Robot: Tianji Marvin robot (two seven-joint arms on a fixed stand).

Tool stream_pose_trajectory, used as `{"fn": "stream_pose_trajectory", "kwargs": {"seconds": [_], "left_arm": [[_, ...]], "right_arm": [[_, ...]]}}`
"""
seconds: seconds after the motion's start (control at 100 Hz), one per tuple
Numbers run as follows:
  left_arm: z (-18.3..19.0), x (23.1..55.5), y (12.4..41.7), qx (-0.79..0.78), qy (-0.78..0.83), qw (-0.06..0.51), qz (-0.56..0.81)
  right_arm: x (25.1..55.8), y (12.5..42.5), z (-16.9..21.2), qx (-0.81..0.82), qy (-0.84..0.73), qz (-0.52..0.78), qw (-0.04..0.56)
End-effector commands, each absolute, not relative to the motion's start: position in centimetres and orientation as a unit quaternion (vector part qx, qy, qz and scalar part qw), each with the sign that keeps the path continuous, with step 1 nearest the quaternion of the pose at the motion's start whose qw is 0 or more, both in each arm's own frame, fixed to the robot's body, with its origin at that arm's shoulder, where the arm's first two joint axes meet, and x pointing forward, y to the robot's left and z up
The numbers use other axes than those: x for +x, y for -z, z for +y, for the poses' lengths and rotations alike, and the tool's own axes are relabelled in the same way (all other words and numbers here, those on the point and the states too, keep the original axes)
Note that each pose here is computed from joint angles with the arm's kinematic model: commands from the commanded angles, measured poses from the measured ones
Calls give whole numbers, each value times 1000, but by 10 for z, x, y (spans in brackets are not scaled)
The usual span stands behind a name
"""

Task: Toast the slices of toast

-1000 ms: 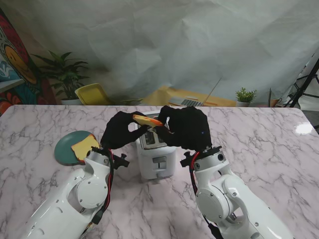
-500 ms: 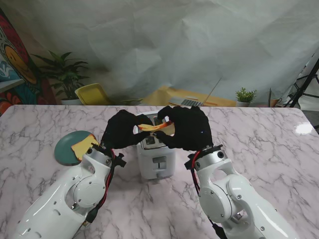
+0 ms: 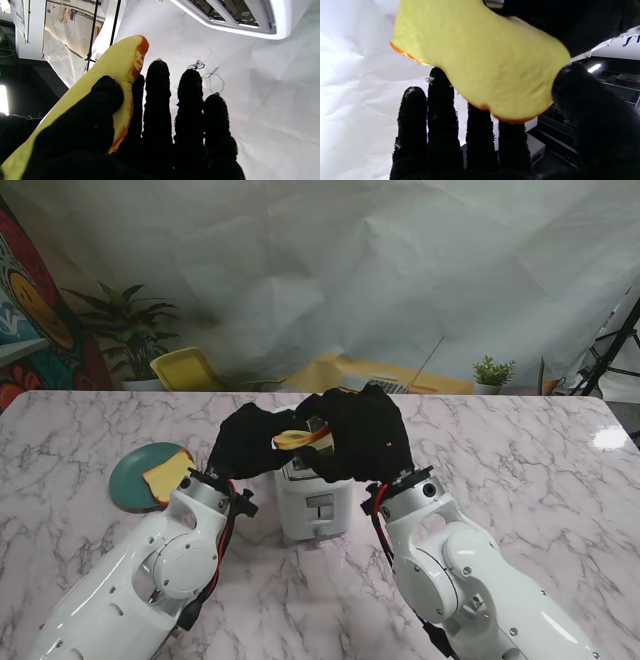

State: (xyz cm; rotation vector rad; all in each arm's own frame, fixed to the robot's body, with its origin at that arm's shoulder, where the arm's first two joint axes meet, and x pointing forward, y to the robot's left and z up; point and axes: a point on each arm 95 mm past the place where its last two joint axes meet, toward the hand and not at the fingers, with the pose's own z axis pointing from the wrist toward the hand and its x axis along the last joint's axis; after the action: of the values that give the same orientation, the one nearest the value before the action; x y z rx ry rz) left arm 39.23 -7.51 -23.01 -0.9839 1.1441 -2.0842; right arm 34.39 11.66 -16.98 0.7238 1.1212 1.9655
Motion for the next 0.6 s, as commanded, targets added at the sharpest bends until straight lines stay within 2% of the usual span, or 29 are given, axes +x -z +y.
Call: {"fn": "stream_pose_trajectory", "kwargs": {"seconds": [0.0,0.59], "left_arm": [[-80,390,229,-371,780,270,426],[-81,385,227,-369,783,259,429]], "right_arm": [[344,170,120,283,-768,441,369],[351,165,116,306,-767,408,388]]}}
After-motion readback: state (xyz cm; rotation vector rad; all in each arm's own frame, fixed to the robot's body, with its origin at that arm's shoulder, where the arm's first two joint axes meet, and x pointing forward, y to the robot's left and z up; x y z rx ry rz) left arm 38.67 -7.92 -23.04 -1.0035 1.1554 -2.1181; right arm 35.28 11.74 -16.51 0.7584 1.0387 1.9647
